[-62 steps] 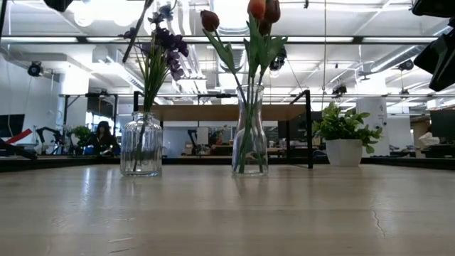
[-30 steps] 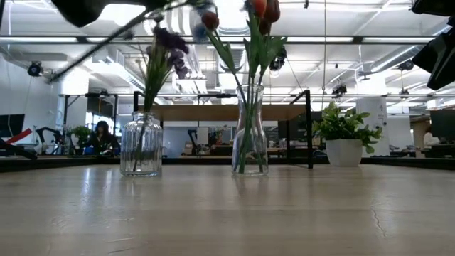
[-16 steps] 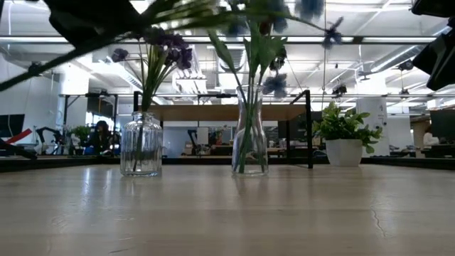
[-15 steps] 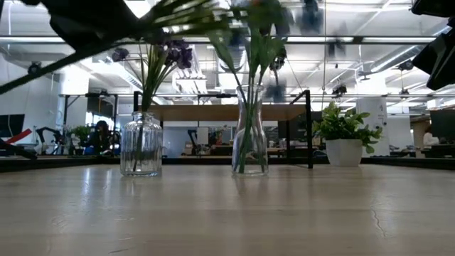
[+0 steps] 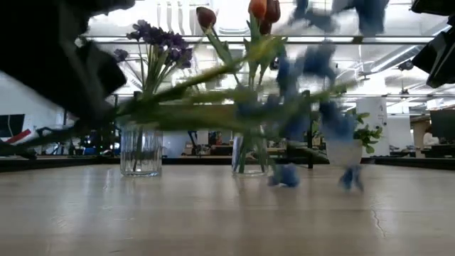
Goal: Pick and place flowers into a vace then onto a shelf
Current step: Put the blue orchid into the left transparent vase
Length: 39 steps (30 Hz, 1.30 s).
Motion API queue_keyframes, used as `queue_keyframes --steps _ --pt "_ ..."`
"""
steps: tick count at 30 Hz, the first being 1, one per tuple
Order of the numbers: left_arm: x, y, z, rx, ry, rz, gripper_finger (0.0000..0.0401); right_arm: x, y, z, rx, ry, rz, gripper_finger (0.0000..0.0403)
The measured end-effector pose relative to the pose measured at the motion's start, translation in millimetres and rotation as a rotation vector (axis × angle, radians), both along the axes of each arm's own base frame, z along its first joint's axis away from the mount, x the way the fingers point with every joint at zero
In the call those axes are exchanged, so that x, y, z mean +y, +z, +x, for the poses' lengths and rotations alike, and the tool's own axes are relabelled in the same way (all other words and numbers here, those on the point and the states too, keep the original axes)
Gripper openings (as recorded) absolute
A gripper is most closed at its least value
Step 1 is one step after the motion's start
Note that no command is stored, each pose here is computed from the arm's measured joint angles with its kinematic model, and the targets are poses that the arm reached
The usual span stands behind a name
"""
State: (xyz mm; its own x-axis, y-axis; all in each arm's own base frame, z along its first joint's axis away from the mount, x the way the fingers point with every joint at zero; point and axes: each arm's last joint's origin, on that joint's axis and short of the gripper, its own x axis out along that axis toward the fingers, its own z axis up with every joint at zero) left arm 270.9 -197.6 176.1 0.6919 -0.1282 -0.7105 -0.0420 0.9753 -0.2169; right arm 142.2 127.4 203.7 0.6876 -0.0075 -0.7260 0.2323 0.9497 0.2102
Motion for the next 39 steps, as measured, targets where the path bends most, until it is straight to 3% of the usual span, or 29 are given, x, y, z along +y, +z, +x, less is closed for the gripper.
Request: queue_keyframes --steps 5,11,20,26,33,39 --pt "1.4 -19.0 2.2 0.143 0.011 -0.070 0.0000 0.1 0.0 0.1 -0.001 -0.008 0.009 0.0056" --pt "0.8 -24.8 4.1 0.207 -0.003 -0.123 0.0005 -0.5 -1.7 -0.4 0.002 -0.009 0.005 0.0056" --pt "7.6 -22.2 7.7 0.233 0.117 -0.208 0.0082 -3.4 -10.4 -2.9 0.020 -0.037 0.011 0.0056" --pt "7.7 -20.3 6.8 0.310 0.089 -0.243 0.0126 -3.7 -17.9 -3.2 0.003 -0.051 0.045 0.0056" --pt "8.5 -21.4 4.9 0.365 0.178 -0.302 0.0132 -4.3 -24.0 -3.8 -0.007 -0.050 0.056 0.0056" --pt "8.5 -24.3 3.5 0.399 0.172 -0.306 0.0132 -5.0 -25.9 -4.5 -0.003 -0.050 0.052 0.0056"
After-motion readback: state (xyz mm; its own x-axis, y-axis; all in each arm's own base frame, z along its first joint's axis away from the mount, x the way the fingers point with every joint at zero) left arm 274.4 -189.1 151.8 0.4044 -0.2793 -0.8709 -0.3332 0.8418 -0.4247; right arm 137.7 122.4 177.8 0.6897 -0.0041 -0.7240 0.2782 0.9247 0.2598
